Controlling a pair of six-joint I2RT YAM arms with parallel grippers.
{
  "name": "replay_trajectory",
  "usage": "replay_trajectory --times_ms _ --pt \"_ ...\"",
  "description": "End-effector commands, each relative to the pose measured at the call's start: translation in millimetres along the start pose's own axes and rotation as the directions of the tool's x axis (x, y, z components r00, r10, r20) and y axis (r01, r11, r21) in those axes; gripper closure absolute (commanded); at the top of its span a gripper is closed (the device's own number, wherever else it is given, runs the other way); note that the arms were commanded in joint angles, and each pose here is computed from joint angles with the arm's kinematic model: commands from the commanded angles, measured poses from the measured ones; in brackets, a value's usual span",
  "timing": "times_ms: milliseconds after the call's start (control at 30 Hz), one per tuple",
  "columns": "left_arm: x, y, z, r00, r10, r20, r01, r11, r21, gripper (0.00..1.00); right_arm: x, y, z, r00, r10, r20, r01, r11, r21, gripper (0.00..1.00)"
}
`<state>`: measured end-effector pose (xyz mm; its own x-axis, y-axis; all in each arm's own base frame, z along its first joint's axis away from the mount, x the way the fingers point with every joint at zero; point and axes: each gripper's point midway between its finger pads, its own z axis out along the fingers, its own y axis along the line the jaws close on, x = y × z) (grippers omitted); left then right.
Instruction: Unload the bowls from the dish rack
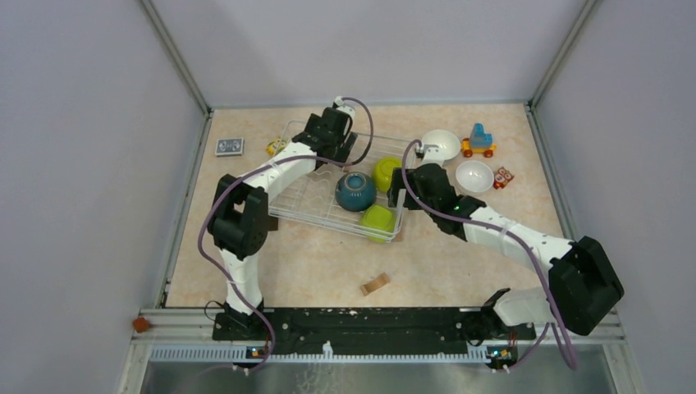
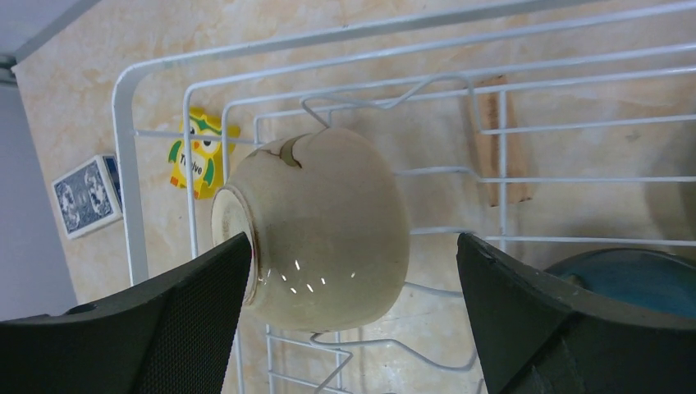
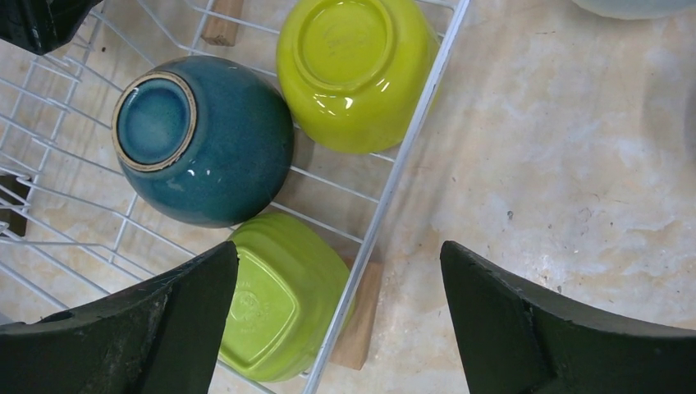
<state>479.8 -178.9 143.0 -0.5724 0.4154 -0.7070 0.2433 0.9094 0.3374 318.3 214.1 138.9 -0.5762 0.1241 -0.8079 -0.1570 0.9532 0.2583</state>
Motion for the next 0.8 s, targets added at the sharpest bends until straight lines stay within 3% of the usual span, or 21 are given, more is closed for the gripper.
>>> replay_trajectory --times_ms 0,500,667,767 --pt "3 25 6 1.0 -0.006 -0.02 0.004 0.994 -0.107 0.01 -21 4 5 0.998 0.024 0.056 -0.025 1.0 0.016 0.08" --pt "21 38 21 0.995 -0.025 -0.1 0.01 0.989 -0.145 0.01 0 -5 26 1.0 0.011 -0.014 -0.01 0.996 0.088 0.1" --pt "17 16 22 0.995 -0.034 -0.09 0.033 0.999 -0.012 0.01 1 -3 29 1.0 0.009 -0.022 -0.007 0.997 0.083 0.1" --pt "16 15 22 0.995 -0.031 -0.095 0.03 1.0 -0.004 0.01 2 -2 30 1.0 0.009 -0.027 -0.007 0.997 0.078 0.1"
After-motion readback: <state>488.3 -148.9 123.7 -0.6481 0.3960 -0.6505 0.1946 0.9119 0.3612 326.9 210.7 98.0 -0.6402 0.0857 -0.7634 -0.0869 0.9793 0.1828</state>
